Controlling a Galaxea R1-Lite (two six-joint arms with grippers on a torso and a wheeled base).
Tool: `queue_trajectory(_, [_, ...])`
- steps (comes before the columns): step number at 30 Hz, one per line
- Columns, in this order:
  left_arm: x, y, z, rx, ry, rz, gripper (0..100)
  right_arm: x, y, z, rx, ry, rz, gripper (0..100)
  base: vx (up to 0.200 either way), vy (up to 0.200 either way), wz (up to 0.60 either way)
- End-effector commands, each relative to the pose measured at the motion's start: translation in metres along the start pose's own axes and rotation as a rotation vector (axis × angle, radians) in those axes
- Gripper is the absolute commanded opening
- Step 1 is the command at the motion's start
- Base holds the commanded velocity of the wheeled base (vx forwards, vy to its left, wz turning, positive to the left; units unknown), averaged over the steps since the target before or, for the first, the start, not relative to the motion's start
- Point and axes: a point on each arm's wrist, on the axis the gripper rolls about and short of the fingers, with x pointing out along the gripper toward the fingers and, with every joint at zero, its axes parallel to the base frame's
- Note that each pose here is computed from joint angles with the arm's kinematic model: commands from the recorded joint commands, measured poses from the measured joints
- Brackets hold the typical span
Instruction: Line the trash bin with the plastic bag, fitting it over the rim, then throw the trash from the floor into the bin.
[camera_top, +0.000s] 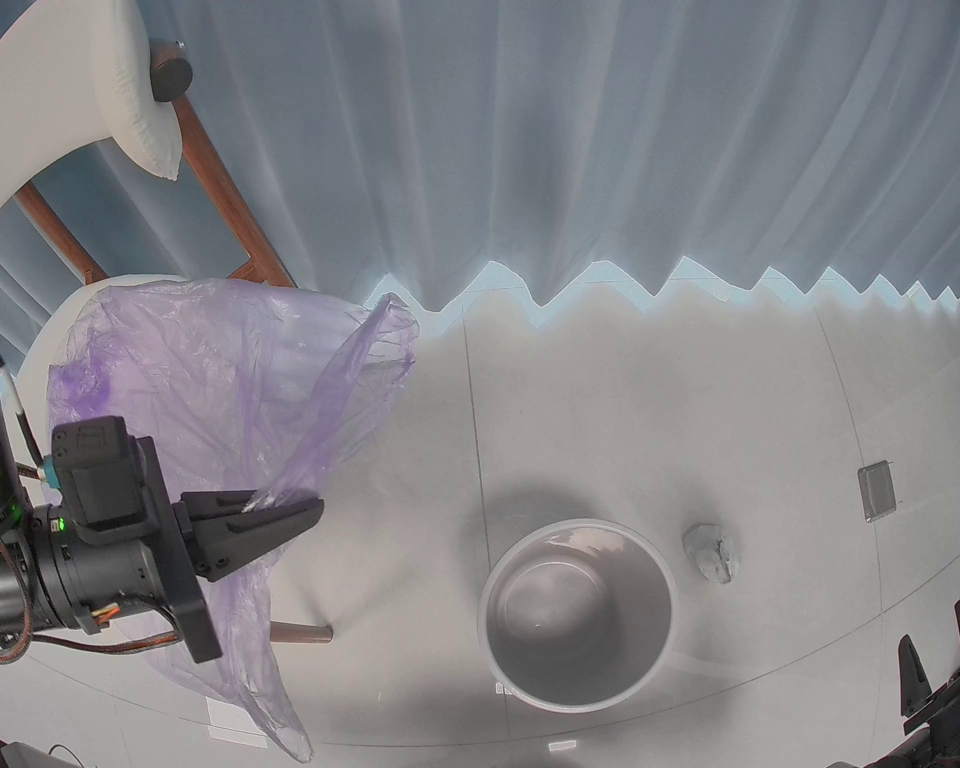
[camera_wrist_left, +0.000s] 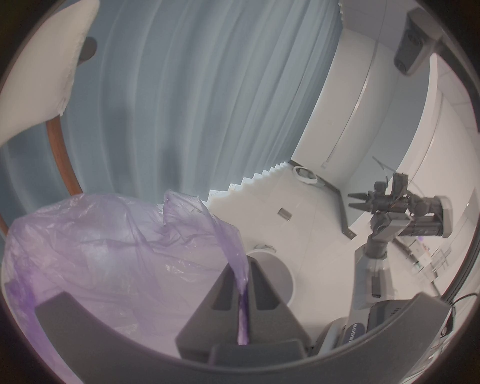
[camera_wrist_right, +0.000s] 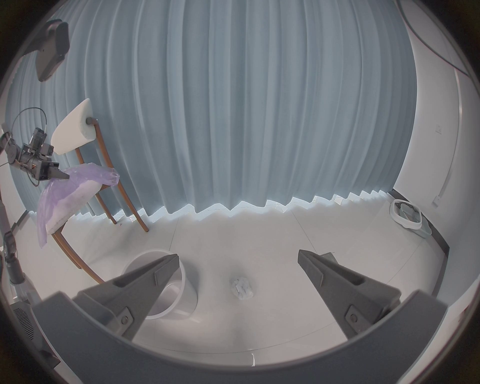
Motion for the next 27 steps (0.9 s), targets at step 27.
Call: queue_trajectory(27, [-0.010,0.036,0.014,-0.566,-0.324,-0.146,0,0.000,0.000,-0.005,0.000,0.001,0.002,100,0.000,0.000,0.00])
